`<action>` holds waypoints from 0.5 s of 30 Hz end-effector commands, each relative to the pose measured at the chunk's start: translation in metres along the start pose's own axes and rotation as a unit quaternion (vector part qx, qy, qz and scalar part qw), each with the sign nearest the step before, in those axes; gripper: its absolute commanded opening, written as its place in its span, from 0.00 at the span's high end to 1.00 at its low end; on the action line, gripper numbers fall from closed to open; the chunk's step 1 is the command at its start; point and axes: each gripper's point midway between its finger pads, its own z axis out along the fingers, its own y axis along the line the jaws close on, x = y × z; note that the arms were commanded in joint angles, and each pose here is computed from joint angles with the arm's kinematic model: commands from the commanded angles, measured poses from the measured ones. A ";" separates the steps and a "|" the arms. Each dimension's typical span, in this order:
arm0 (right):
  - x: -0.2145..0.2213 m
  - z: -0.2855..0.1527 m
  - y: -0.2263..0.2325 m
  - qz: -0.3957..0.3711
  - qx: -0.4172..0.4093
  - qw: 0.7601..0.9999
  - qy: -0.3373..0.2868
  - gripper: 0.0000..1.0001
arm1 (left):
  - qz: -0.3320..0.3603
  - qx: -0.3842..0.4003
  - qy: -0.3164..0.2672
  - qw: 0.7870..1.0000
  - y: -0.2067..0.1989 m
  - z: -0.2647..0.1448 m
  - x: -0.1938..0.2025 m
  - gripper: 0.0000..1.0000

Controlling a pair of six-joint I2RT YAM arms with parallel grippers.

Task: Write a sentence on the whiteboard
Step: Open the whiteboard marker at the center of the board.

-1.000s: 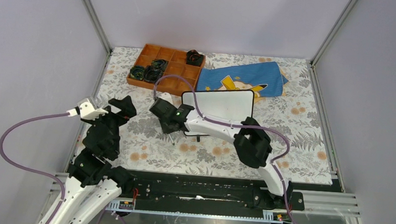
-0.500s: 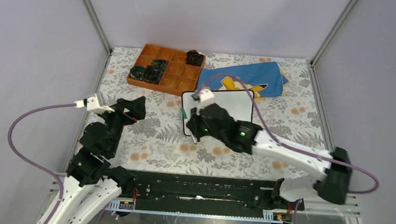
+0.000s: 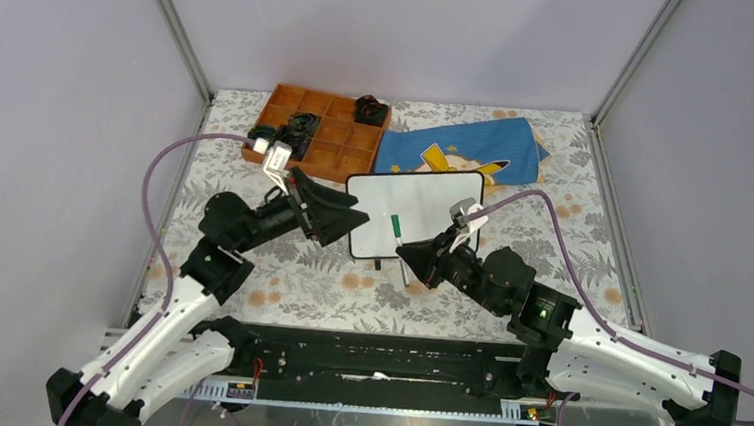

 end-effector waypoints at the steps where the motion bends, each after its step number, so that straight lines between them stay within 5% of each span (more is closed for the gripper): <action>1: -0.036 -0.006 0.022 0.022 -0.052 0.996 -0.071 1.00 | -0.016 0.139 0.040 0.989 -0.046 0.003 0.006 0.01; 15: -0.051 0.001 0.056 0.030 -0.121 0.989 -0.074 1.00 | -0.042 0.161 0.102 0.981 -0.049 0.014 0.027 0.24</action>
